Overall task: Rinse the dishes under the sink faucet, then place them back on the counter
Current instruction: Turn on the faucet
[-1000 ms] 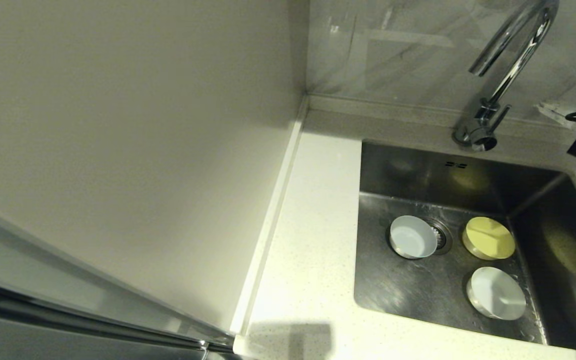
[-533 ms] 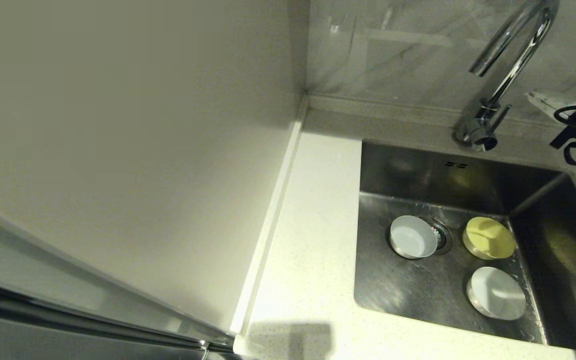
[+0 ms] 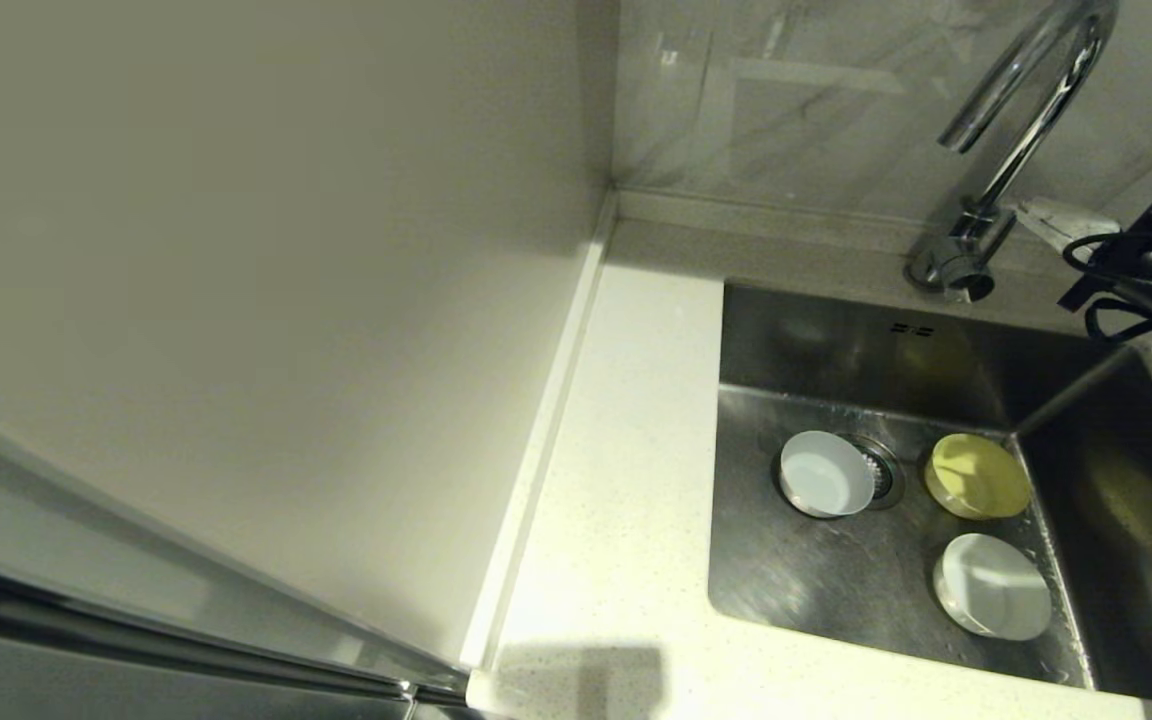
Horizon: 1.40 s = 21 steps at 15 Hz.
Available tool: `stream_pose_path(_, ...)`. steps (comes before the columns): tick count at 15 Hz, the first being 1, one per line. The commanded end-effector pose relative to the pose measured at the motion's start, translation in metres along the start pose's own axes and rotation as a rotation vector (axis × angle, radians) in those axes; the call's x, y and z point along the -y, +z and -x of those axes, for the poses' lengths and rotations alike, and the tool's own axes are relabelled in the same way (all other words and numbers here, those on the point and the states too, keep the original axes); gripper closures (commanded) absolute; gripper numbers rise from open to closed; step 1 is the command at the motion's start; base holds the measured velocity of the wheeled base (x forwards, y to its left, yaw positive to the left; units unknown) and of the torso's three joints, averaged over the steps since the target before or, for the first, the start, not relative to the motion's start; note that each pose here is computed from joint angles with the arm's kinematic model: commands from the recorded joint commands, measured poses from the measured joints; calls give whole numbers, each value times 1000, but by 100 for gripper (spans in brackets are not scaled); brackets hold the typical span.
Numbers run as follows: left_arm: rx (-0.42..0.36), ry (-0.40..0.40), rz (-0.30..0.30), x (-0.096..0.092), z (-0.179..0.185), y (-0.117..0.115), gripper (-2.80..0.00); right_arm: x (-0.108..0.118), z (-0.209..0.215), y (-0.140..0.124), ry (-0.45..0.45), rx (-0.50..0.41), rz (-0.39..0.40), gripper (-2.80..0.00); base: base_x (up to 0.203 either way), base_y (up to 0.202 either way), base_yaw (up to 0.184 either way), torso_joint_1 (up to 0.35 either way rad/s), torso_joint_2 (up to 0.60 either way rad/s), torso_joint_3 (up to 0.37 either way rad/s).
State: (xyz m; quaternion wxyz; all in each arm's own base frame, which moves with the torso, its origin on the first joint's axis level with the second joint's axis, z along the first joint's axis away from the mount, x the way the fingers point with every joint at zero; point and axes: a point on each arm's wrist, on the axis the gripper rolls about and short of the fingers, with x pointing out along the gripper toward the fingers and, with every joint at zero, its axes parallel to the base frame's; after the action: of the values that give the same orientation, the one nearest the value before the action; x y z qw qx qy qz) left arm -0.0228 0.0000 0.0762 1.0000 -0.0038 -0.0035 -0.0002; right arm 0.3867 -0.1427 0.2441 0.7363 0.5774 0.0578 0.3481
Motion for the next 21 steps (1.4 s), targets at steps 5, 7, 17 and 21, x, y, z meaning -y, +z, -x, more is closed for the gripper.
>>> stream_pose_path(5,-1,0,0,0,0,-1,0,11,-1,3,-11,-41,-24,0,0,0,0,0,0,0)
stream_pose_path(7,-2,0,0,0,0,-1,0,11,6,5,-30,-90,-23,0,0,0,0,0,0,0)
stream_pose_path(17,-2,0,0,0,0,-1,0,31,29,40,-45,16,17,0,0,0,0,0,0,0)
stream_pose_path(21,-2,0,0,0,0,-1,0,33,12,39,-4,28,37,0,0,0,0,0,0,0)
